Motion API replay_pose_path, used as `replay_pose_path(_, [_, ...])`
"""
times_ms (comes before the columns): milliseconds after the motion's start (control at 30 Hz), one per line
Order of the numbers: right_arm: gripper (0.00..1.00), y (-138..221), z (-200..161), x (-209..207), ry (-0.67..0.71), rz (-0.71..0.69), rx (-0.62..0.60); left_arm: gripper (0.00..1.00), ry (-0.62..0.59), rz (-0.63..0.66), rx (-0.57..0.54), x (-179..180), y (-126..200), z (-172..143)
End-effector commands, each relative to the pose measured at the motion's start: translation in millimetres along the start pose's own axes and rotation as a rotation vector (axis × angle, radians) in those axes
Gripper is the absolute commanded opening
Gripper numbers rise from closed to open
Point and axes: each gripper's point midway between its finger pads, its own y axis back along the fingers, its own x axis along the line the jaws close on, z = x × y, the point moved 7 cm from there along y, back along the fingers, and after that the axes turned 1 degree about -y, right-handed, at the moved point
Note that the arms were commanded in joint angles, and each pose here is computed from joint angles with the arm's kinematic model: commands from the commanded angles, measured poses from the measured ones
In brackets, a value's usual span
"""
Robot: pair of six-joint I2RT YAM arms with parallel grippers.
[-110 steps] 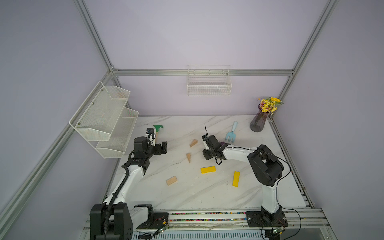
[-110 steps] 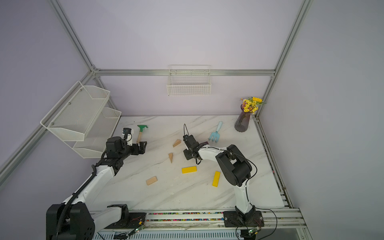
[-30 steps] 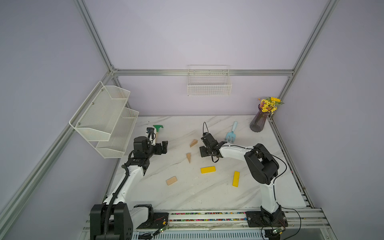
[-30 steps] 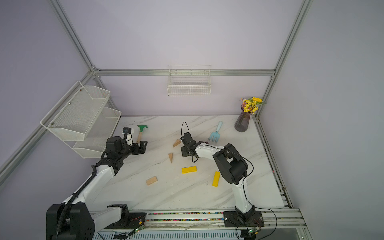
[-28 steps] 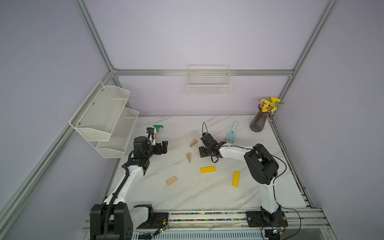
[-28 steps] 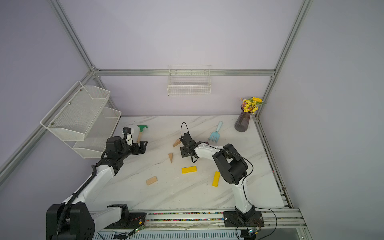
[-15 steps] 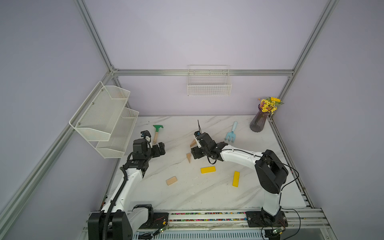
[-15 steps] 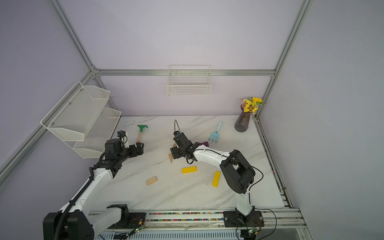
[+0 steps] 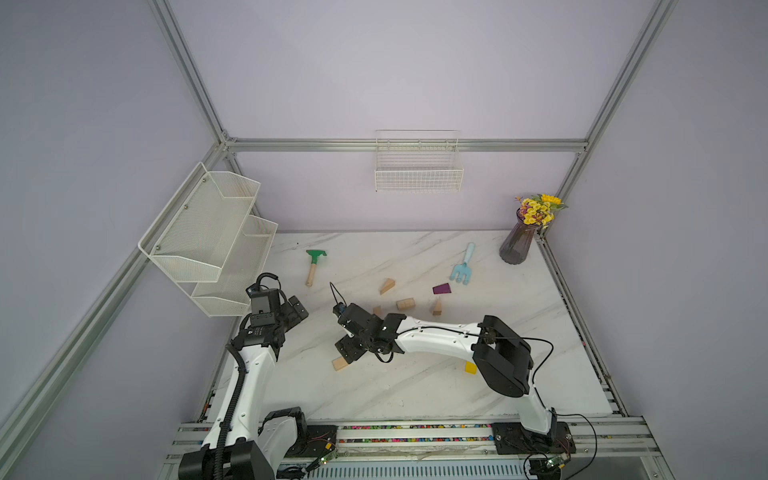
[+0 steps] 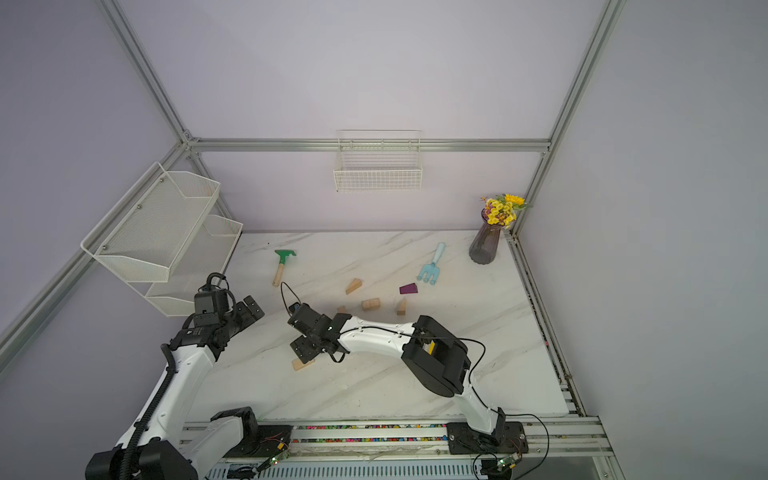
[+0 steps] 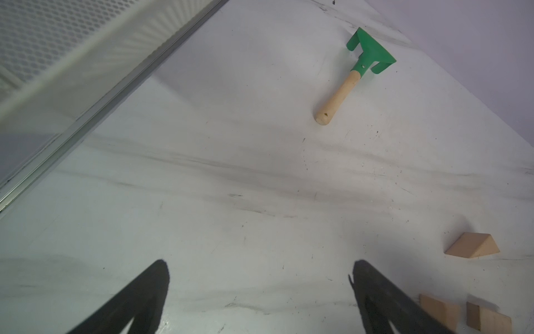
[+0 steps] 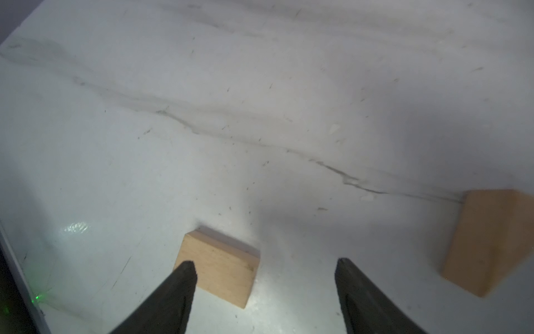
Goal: Assemble a small pinwheel with building blocks
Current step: Pick up the building block from the center of the board.
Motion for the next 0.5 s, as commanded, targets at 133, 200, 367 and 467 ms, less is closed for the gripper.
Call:
replay_pose_path(133, [0.81, -13, -7, 28, 0.018, -0.014, 0.109, 1.0, 0.064, 0.003, -0.016, 1, 6, 9])
replay_pose_path(200, [0.81, -17, -9, 32, 0.016, -0.026, 0.131, 1.0, 0.061, -0.005, -0.01, 0, 6, 8])
replay_pose_path(367, [0.83, -24, -11, 39, 0.014, -0.046, 0.154, 1.0, 0.052, -0.017, -0.011, -1, 4, 7])
replay_pose_path(467, [0.84, -31, -14, 36, 0.002, -0.088, 0.183, 1.0, 0.047, -0.02, -0.003, -1, 1, 5])
